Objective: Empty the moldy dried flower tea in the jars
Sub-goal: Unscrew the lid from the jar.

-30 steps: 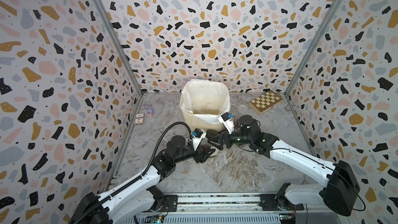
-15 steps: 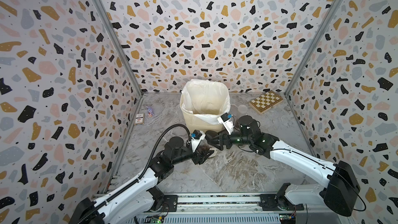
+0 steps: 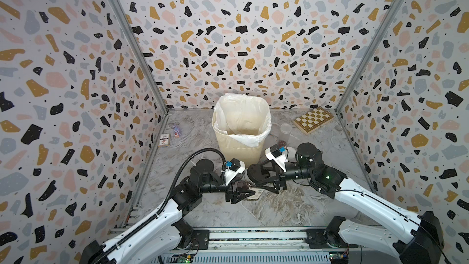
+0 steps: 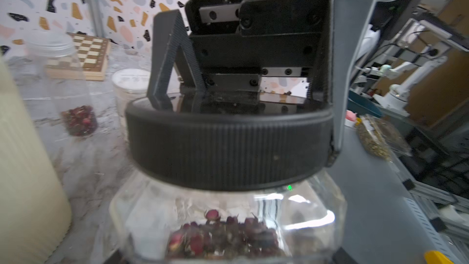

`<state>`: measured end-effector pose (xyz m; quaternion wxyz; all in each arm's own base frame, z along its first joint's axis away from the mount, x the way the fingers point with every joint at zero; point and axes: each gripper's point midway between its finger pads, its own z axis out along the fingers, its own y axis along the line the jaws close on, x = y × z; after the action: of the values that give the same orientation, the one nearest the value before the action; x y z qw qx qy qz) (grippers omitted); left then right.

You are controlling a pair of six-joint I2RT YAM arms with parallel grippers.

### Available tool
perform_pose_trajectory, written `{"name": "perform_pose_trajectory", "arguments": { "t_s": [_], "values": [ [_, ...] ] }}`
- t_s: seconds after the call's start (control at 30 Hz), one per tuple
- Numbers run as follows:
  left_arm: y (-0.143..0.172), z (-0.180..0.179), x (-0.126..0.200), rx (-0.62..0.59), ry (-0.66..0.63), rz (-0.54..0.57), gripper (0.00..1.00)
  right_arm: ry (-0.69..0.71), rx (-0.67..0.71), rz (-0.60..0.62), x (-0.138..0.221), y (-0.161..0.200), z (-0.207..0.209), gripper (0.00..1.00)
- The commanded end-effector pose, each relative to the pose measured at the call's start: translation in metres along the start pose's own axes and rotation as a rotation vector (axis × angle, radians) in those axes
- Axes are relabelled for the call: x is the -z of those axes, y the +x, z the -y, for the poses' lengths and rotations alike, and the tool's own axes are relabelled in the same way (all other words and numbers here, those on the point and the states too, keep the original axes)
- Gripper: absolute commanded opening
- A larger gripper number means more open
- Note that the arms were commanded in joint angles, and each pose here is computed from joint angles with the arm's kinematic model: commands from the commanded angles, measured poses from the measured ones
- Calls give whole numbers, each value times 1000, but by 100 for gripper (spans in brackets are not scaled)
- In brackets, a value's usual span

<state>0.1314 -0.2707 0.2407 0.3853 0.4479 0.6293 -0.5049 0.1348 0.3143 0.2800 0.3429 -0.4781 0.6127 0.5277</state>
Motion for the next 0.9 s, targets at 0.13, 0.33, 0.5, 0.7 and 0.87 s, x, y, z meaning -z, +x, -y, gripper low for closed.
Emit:
{"name": "perform_pose_trajectory", "arguments": {
  "t_s": [0.13, 0.33, 0.5, 0.7, 0.87],
  "values": [
    [-29, 33, 7, -31, 146, 18, 61, -117, 140, -9, 7, 1, -27, 90],
    [-20, -6, 9, -93, -101, 0, 61, 130, -8, -3, 11, -15, 19, 99],
    [-18, -39, 14, -129, -284, 12, 60, 182, -136, 12, 7, -25, 35, 99],
    [-15, -65, 21, -140, -430, 16, 59, 192, -248, 12, -12, -34, 46, 99],
    [-13, -73, 23, -132, -477, 29, 59, 227, -287, 16, -23, -42, 57, 99]
  ]
}}
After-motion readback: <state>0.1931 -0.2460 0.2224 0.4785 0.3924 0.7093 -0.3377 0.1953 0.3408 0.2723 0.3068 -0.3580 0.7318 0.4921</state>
